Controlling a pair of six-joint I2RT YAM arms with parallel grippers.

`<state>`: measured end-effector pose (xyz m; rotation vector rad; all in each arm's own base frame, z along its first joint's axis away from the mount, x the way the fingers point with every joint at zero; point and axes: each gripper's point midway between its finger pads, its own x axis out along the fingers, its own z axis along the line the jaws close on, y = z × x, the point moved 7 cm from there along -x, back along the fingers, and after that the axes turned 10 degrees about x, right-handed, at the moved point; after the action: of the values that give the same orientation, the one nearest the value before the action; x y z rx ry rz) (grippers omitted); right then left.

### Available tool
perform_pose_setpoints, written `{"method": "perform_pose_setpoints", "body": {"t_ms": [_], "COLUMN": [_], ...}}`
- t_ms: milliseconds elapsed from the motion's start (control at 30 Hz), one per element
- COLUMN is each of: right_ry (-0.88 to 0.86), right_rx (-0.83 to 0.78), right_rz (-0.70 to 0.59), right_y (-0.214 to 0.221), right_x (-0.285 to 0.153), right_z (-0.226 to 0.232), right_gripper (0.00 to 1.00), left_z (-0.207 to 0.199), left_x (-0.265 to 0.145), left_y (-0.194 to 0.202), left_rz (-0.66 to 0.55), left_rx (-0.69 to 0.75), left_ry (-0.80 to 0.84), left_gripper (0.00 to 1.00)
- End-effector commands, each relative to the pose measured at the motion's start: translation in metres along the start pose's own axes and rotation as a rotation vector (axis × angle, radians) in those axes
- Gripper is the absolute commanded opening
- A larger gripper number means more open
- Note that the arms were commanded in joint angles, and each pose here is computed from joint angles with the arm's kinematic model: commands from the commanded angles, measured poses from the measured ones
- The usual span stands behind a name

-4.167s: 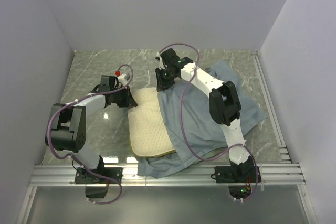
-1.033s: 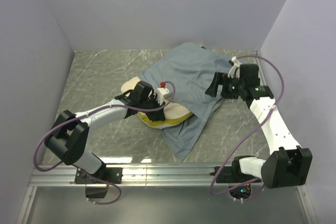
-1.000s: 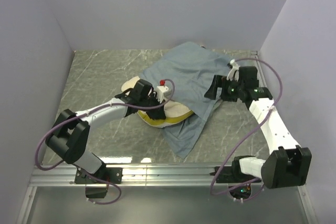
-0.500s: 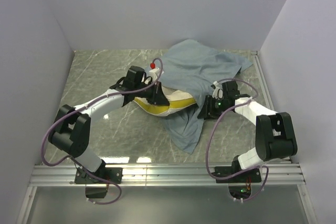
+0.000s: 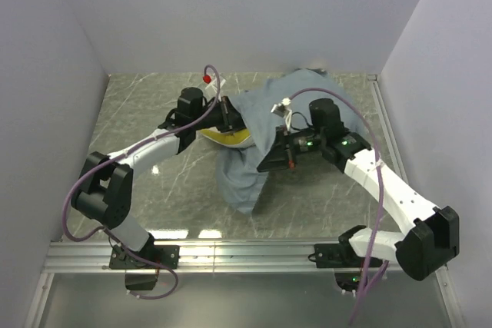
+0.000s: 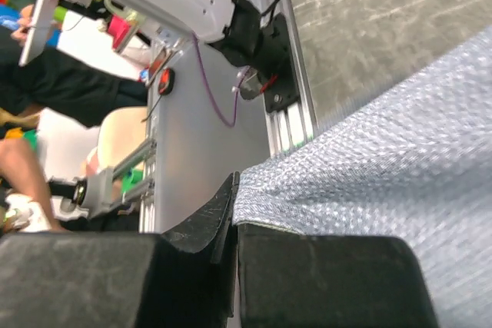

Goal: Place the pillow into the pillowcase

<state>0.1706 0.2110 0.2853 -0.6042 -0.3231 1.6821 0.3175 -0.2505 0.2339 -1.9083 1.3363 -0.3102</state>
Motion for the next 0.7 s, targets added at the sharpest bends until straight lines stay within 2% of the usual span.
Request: {"method": "perform_pose_setpoints", "body": {"t_ms": [0, 67, 100, 167, 200, 233, 267, 300, 333, 367, 433, 500, 533, 567, 600, 633, 667], "right_ry": [-0.117, -0.092, -0.076, -0.04, -0.025, 0.022, 0.036, 0.04, 0.05, 0.072, 0.083, 0.092, 0.099, 0.135, 0.189, 0.263, 0.356], "right_rx": [0.136, 0.106, 0.174, 0.184, 0.261, 0.244, 0.258, 0.316, 0.329, 0.405, 0.465, 0.511, 0.54, 0.566, 0.53, 0.603, 0.606], "right_rz": [0.071, 0.043, 0.039, 0.001, 0.011, -0.005, -0.006, -0.008, -0.024, -0.088, -0.136, -0.173, -0.176, -0.165, -0.174, -0.192, -0.212], "right_y": [0.02, 0.02, 0.024, 0.024, 0.029, 0.029, 0.031, 0.033, 0.033, 0.032, 0.032, 0.031, 0.031, 0.034, 0.036, 0.034, 0.036], "right_x": [-0.035, -0.046, -0.053, -0.066, -0.072, -0.083, -0.089, -0.096, -0.102, -0.118, -0.13, -0.14, -0.141, -0.143, -0.143, -0.144, -0.147], "right_z": [-0.006, -0.021, -0.021, -0.04, -0.039, -0.059, -0.064, -0.064, -0.073, -0.089, -0.104, -0.121, -0.125, -0.132, -0.146, -0.143, -0.148], "right_gripper": [0.0, 0.0, 0.0, 0.0, 0.0, 0.0, 0.0, 0.0, 0.0, 0.0, 0.0, 0.0, 0.0, 0.0, 0.0, 0.0, 0.0], "left_z": [0.01, 0.015, 0.018, 0.02, 0.013, 0.006, 0.002, -0.007, -0.018, -0.02, -0.035, -0.041, -0.054, -0.056, -0.07, -0.082, -0.099], "left_x": [0.027, 0.041, 0.046, 0.056, 0.06, 0.063, 0.061, 0.062, 0.063, 0.058, 0.059, 0.067, 0.073, 0.08, 0.086, 0.087, 0.079], "left_y": [0.009, 0.034, 0.037, 0.055, 0.051, 0.056, 0.061, 0.059, 0.069, 0.08, 0.1, 0.117, 0.131, 0.142, 0.139, 0.141, 0.126], "left_rz": [-0.064, 0.005, 0.002, 0.067, 0.073, 0.103, 0.156, 0.169, 0.225, 0.298, 0.374, 0.427, 0.461, 0.496, 0.488, 0.48, 0.414], "left_rx": [-0.025, -0.046, -0.045, -0.005, 0.035, 0.134, 0.173, 0.233, 0.334, 0.348, 0.398, 0.397, 0.383, 0.37, 0.386, 0.407, 0.442], "left_ry": [-0.108, -0.154, -0.193, -0.225, -0.216, -0.187, -0.196, -0.177, -0.113, -0.102, -0.004, 0.015, 0.063, 0.089, 0.132, 0.175, 0.228], "left_gripper": [0.0, 0.01, 0.01, 0.01, 0.11, 0.18, 0.23, 0.32, 0.36, 0.37, 0.21, 0.06, 0.07, 0.13, 0.34, 0.42, 0.51]}}
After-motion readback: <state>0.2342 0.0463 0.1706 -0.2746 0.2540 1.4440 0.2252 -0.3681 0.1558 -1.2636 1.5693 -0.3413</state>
